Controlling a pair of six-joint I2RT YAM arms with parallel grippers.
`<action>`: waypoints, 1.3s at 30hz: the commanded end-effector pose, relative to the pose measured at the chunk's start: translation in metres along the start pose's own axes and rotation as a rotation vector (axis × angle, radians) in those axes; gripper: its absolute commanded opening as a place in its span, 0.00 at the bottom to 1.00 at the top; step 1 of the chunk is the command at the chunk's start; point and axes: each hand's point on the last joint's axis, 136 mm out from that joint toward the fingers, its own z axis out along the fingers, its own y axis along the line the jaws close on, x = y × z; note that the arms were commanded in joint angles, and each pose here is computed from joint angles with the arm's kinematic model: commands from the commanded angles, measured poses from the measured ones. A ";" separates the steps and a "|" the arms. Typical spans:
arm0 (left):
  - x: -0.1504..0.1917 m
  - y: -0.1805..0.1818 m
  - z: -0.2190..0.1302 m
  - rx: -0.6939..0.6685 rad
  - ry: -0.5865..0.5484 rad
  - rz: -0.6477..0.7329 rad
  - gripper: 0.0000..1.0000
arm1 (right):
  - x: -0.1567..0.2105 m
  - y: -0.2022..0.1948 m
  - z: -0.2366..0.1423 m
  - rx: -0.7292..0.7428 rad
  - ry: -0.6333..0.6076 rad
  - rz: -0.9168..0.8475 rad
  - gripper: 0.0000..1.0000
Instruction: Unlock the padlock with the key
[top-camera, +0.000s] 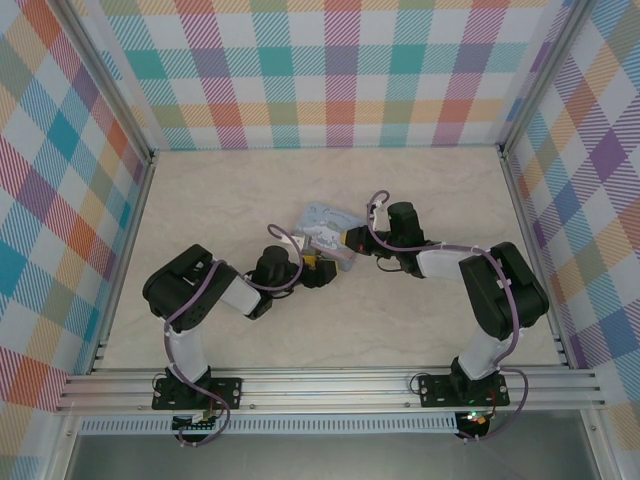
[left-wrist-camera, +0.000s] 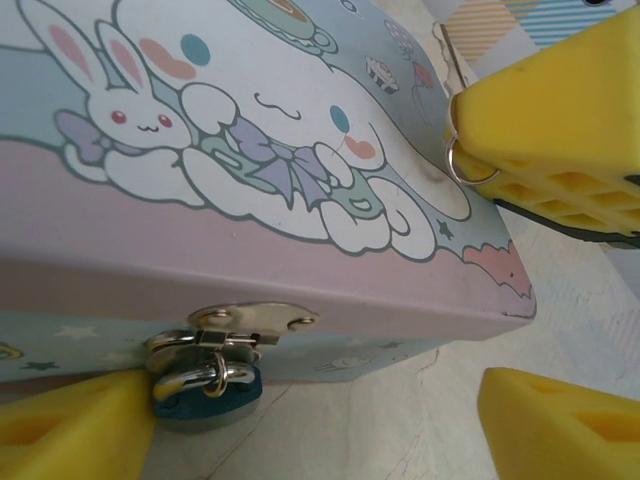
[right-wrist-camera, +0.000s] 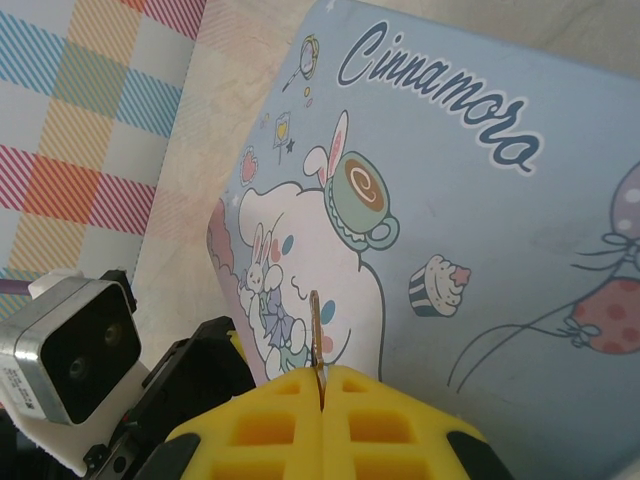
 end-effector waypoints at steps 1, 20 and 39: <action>0.007 -0.006 0.006 0.058 0.047 -0.025 0.79 | 0.031 -0.019 0.003 0.055 0.084 0.035 0.00; 0.003 0.002 0.010 0.006 0.033 -0.075 0.50 | 0.030 -0.014 0.002 0.048 0.083 0.026 0.00; -0.003 -0.003 0.003 -0.009 0.043 -0.074 0.35 | 0.015 0.009 -0.008 0.005 0.019 -0.070 0.00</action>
